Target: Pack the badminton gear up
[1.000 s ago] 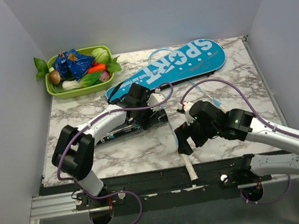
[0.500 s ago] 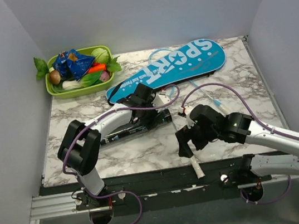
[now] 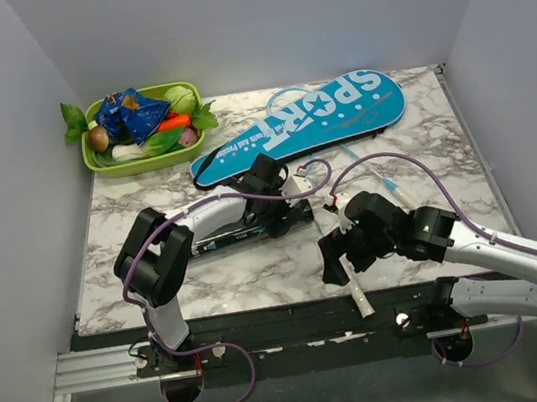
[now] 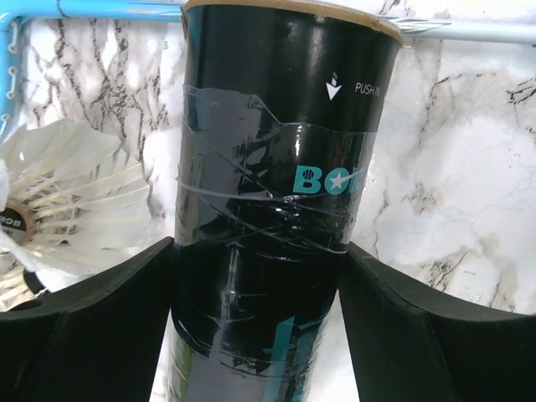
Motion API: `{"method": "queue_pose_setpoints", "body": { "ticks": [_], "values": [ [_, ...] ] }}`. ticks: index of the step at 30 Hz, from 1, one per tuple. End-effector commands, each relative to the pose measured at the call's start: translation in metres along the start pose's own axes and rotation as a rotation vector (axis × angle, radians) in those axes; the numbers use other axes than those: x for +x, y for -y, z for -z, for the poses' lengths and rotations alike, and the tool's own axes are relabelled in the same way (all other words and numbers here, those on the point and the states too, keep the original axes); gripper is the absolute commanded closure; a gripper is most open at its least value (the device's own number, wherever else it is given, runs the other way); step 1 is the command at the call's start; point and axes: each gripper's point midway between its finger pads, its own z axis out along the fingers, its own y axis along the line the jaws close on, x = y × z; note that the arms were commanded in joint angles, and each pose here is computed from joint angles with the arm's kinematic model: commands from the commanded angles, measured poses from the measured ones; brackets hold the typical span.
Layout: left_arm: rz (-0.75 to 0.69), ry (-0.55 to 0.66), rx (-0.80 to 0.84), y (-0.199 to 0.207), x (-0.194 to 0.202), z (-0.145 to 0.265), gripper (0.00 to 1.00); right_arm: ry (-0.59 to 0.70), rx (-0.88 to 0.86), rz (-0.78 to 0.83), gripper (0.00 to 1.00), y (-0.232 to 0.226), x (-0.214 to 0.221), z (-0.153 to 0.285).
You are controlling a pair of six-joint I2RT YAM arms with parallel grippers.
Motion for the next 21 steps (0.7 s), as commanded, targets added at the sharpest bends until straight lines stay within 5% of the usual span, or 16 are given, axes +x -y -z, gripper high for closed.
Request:
{"method": "queue_pose_setpoints", "body": {
  "ticks": [1,9,21],
  "values": [
    [0.045,-0.128,0.103,0.029,0.033,-0.015,0.19,0.011,-0.032,0.001,0.00,-0.006,0.000,0.001],
    [0.040,-0.167,0.099,0.029,0.040,-0.024,0.24,0.020,-0.034,-0.015,0.00,-0.006,0.002,0.002],
    [0.054,-0.150,-0.015,0.020,0.023,0.002,0.73,0.085,0.028,-0.010,0.01,-0.004,-0.023,0.022]
  ]
}}
